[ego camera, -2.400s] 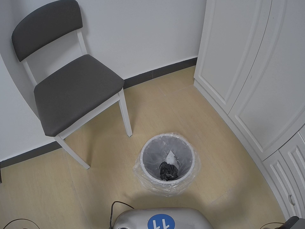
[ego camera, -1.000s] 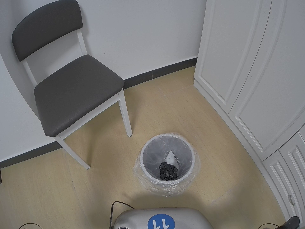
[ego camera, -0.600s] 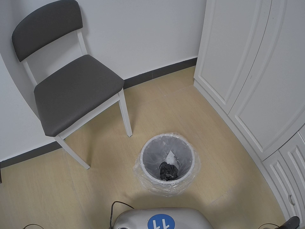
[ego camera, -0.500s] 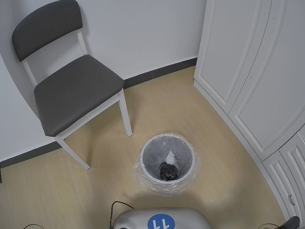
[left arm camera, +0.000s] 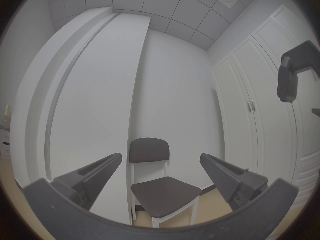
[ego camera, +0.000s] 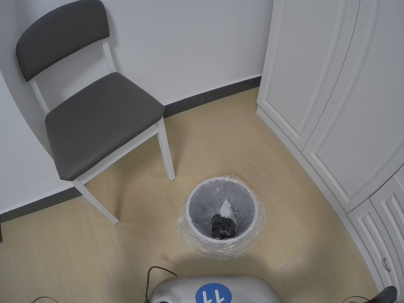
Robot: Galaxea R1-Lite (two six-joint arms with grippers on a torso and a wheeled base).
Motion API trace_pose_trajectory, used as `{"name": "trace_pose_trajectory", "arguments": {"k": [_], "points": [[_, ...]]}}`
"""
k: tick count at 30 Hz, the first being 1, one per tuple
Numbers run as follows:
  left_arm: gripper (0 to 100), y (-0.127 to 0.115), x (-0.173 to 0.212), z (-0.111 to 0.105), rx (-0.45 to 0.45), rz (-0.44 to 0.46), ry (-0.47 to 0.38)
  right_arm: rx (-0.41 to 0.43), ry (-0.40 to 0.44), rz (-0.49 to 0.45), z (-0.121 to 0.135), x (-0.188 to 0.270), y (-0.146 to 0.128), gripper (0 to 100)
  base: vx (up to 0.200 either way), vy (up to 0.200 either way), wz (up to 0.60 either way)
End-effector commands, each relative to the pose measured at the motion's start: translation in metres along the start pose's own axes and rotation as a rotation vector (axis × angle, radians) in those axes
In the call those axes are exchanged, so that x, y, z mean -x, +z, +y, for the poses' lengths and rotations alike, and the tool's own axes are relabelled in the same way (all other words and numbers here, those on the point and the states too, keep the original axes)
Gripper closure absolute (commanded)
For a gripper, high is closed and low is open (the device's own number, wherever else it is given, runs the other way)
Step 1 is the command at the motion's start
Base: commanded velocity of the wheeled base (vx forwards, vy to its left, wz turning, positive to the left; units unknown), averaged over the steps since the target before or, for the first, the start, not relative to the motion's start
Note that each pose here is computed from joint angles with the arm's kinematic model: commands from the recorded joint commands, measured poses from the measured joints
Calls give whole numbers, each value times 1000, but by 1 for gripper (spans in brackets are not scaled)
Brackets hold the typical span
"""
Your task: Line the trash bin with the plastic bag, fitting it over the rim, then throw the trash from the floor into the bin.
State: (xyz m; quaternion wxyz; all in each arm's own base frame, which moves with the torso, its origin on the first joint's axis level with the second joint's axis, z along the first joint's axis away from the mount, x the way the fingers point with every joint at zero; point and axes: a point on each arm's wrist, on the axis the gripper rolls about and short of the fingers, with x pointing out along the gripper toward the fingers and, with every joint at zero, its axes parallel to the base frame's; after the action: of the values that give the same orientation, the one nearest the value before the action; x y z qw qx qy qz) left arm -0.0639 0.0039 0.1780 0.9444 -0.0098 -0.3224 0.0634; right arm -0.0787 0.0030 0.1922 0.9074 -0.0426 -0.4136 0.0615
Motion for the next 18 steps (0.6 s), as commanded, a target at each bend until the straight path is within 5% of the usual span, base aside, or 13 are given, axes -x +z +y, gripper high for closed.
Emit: {"name": "trace_pose_trajectory", "arguments": {"k": [1,5,10,18], "points": [[0,-25,5,0,-4,17,-16,24,-5,6,0,3,-5,0,0,0,0],[0,-48,9,-1,-10,43,-50,64,-30,-19,0,5,-8,0,0,0,0],[0,-49,9,-2,-6,51,-60,74,-34,-37,1,6,-13,0,0,0,0],[0,-75,14,-2,-7,311,-58,119,-51,-38,2,15,-36,0,0,0,0]]}}
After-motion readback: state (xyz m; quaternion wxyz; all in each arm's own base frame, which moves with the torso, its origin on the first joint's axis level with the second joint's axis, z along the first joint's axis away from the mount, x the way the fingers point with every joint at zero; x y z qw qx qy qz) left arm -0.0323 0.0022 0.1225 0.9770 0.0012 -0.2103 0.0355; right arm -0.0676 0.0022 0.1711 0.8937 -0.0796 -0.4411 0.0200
